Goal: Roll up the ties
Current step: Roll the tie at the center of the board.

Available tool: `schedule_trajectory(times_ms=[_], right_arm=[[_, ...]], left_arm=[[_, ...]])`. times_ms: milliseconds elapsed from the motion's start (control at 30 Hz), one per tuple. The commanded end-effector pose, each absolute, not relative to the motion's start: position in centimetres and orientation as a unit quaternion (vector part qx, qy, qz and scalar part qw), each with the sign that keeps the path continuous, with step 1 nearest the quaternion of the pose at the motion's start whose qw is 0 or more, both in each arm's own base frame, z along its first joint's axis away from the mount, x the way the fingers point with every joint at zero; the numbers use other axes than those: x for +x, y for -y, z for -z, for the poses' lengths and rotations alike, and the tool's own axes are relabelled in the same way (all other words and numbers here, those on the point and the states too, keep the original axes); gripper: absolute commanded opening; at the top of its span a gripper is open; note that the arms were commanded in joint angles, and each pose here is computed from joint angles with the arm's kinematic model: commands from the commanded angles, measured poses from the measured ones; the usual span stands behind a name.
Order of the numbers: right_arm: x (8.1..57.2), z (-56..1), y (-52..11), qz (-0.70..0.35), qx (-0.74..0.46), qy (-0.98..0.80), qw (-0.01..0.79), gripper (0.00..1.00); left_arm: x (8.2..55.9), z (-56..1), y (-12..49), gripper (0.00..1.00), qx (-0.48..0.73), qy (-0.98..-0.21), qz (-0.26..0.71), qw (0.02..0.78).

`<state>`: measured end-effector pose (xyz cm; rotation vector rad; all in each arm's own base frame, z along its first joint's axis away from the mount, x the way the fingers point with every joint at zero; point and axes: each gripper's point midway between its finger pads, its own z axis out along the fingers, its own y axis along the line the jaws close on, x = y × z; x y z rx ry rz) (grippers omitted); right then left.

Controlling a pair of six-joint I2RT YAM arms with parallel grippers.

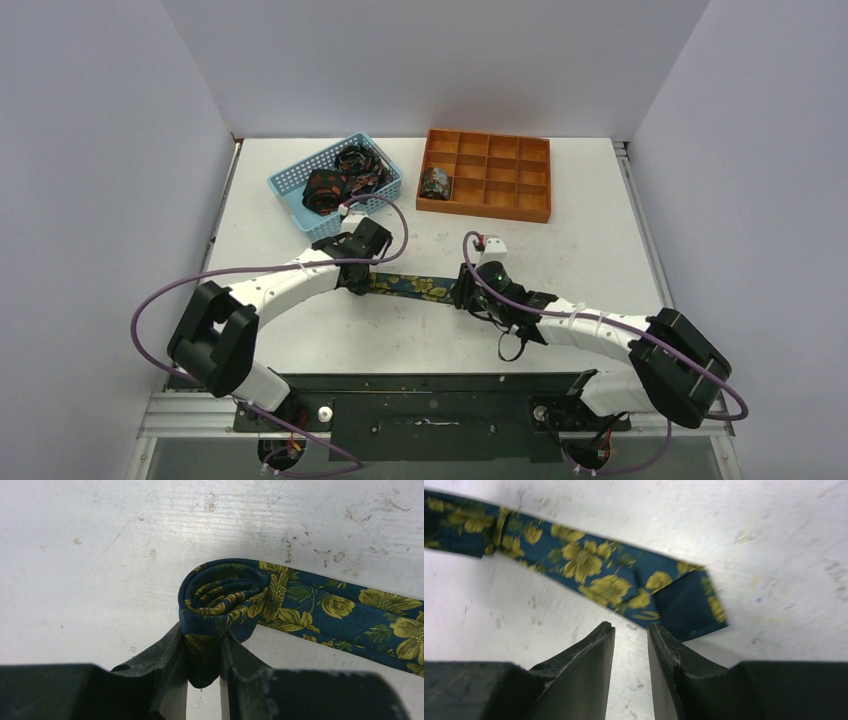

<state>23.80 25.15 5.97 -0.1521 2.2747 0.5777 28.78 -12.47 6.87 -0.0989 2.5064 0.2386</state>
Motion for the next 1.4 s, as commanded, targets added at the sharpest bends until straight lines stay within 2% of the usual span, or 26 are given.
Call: schedule_trajectory(times_ms=[0,200,700,1000,1367], right_arm=[[28.4,-9.5,-25.2,-0.227,-0.024,-0.864,0.449,0.32],[30.2,-7.9,-27.1,-0.216,-0.045,-0.872,0.436,0.3],[26.2,0.6,-24.7,-0.171,-0.045,-0.913,0.367,0.29],[25.5,2.3,-23.7,-0.173,-0.037,-0.918,0.355,0.29],[25.7,0.7,-23.9,-0.193,-0.026,-0.909,0.368,0.35]], left_arm=[[29.4,-8.3,11.8,0.0,-0.029,-0.938,-0.131,0.32],[29.7,-8.6,12.7,0.0,-0.016,-0.934,-0.147,0.326],[30.8,-8.4,15.5,0.0,0.024,-0.922,-0.197,0.332],[31.3,-8.8,18.0,0.0,0.032,-0.912,-0.212,0.349],[31.2,-4.7,21.0,0.01,0.057,-0.924,-0.2,0.32]])
